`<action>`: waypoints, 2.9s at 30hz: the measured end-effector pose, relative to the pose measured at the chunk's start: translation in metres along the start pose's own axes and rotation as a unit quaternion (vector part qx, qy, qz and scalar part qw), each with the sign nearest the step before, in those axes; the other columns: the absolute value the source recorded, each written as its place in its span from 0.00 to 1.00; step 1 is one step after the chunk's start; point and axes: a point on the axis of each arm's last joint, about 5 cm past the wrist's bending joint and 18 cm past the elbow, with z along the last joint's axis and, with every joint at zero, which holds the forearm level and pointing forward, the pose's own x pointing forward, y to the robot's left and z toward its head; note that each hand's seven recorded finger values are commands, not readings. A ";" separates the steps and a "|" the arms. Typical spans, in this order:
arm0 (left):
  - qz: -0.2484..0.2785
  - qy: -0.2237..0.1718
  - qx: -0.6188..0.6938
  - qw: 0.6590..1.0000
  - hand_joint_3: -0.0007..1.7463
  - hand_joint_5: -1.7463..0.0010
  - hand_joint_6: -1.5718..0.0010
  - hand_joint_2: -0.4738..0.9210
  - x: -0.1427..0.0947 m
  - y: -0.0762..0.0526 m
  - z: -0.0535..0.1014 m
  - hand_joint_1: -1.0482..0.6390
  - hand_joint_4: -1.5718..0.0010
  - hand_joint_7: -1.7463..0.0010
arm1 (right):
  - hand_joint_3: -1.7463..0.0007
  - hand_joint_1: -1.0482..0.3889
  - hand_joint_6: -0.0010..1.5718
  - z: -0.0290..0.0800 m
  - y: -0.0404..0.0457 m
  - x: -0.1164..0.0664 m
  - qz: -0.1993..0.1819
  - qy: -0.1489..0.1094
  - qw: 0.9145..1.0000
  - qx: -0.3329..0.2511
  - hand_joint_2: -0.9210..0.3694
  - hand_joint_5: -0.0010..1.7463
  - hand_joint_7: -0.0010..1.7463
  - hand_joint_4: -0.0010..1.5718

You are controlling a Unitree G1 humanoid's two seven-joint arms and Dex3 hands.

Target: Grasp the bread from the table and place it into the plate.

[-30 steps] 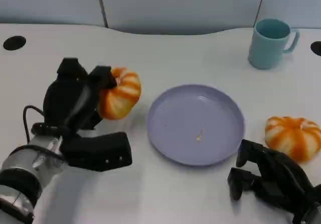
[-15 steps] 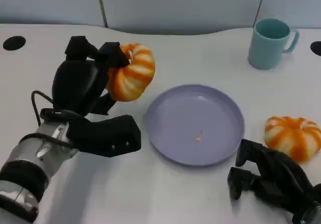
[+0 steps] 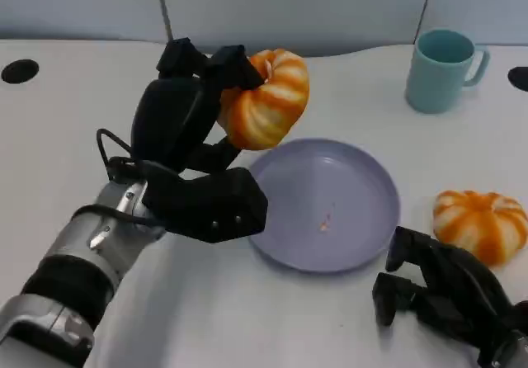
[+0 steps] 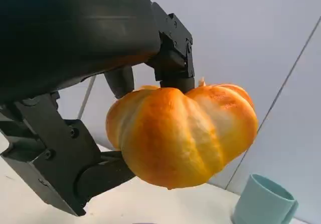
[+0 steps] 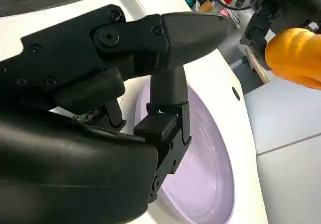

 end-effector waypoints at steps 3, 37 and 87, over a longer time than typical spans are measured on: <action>-0.017 -0.023 0.000 1.000 0.84 0.00 0.52 0.59 0.007 0.000 0.009 0.51 0.39 0.00 | 0.81 0.38 0.42 0.000 -0.0002 0.000 0.000 -0.002 1.000 -0.002 0.00 1.00 0.88 0.46; -0.296 -0.082 -0.002 0.952 0.90 0.00 0.42 0.60 0.024 -0.028 0.033 0.44 0.31 0.00 | 0.83 0.39 0.42 -0.001 0.0044 0.003 0.001 -0.001 1.000 0.010 0.00 1.00 0.88 0.47; -0.361 -0.021 0.162 0.918 0.34 1.00 1.00 1.00 0.029 -0.021 0.032 0.00 1.00 1.00 | 0.81 0.38 0.40 -0.003 0.0043 0.002 0.011 -0.007 1.000 0.009 0.00 1.00 0.92 0.47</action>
